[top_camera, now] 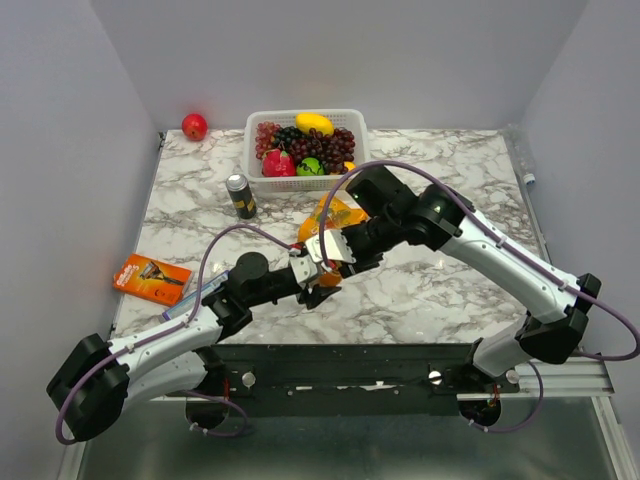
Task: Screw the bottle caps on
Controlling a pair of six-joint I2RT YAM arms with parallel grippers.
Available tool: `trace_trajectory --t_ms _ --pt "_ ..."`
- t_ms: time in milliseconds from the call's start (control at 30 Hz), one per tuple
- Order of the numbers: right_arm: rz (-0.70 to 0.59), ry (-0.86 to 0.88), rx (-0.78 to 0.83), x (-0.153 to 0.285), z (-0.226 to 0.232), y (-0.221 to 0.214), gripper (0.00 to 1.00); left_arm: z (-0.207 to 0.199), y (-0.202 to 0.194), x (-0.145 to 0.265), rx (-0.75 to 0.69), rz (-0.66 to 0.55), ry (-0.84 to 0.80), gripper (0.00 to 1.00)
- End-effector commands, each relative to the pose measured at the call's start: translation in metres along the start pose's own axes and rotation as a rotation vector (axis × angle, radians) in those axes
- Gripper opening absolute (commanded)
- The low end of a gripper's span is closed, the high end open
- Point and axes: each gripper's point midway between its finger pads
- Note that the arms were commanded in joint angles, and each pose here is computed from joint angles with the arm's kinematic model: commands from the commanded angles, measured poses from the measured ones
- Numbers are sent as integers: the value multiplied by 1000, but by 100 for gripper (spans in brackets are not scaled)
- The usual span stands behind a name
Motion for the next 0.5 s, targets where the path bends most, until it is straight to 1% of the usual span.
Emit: trace_trajectory --t_ms 0,33,133,300,467 --pt "17 26 -91 -17 4 -5 31 13 47 2 -61 -156 64 0" --pt "30 22 -139 -19 3 -8 31 16 49 3 -61 -162 83 0" --pt "39 22 -210 -24 3 -9 31 22 57 5 -77 -189 115 0" --pt "92 0 -327 -36 -5 -20 29 45 73 12 -88 -230 217 0" --pt "117 -56 -432 -38 -19 -26 28 49 81 17 -61 -256 240 0"
Point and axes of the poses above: each gripper's point midway between its finger pads, its own x axis back along the fingers, its own z axis along the line the jaws close on, y = z × x, and after that the axes turned 4 degrees about x, right-handed
